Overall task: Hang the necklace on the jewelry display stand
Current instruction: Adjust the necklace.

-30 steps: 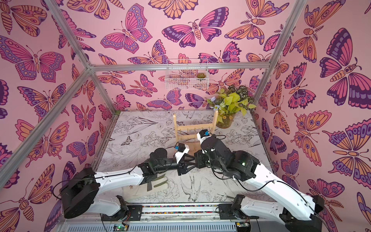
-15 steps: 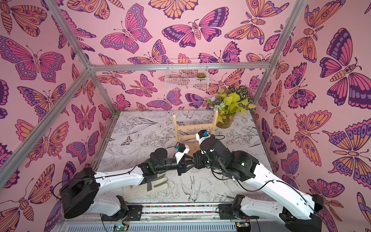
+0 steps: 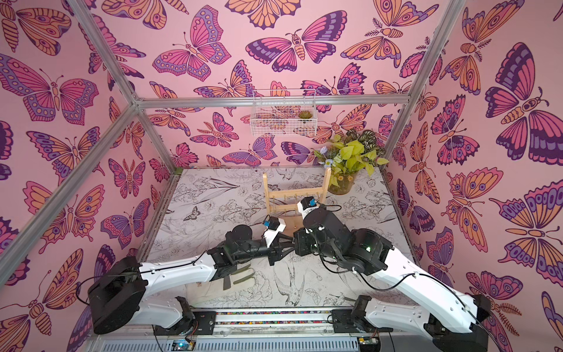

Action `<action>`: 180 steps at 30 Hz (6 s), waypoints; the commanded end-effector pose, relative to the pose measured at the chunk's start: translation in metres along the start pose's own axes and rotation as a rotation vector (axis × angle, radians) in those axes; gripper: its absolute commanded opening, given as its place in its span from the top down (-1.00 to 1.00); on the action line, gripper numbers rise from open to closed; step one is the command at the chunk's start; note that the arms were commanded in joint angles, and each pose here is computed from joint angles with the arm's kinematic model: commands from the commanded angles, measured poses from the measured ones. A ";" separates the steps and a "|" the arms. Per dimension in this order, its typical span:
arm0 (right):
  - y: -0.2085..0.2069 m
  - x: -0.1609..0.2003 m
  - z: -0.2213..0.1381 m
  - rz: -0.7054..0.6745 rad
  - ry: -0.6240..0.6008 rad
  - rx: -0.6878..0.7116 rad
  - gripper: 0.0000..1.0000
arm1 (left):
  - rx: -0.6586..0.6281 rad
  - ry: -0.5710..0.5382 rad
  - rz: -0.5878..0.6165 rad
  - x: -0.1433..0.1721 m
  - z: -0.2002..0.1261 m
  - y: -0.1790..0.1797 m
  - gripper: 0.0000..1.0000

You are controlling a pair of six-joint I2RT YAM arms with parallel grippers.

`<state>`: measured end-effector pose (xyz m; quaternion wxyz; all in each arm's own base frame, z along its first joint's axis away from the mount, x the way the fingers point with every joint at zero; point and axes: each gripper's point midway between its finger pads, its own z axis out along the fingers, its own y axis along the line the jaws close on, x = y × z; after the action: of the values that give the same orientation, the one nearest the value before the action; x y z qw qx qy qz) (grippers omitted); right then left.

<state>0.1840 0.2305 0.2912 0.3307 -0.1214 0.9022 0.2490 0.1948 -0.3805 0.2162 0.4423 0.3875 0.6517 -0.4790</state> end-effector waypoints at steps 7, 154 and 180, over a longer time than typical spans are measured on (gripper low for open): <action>0.002 -0.007 -0.005 -0.006 -0.027 0.002 1.00 | 0.003 0.015 0.004 0.006 -0.002 -0.002 0.56; 0.018 -0.022 0.083 -0.274 -0.391 -0.385 0.27 | -0.088 -0.140 -0.085 -0.118 -0.076 -0.002 1.00; 0.010 -0.047 0.047 -0.250 -0.596 -0.350 1.00 | -0.139 -0.155 -0.129 -0.118 -0.082 0.010 1.00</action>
<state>0.2361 0.2786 0.2822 0.5570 -0.2294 0.6928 0.3964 0.2210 -0.3135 0.3331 0.4733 0.2840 0.6723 -0.4933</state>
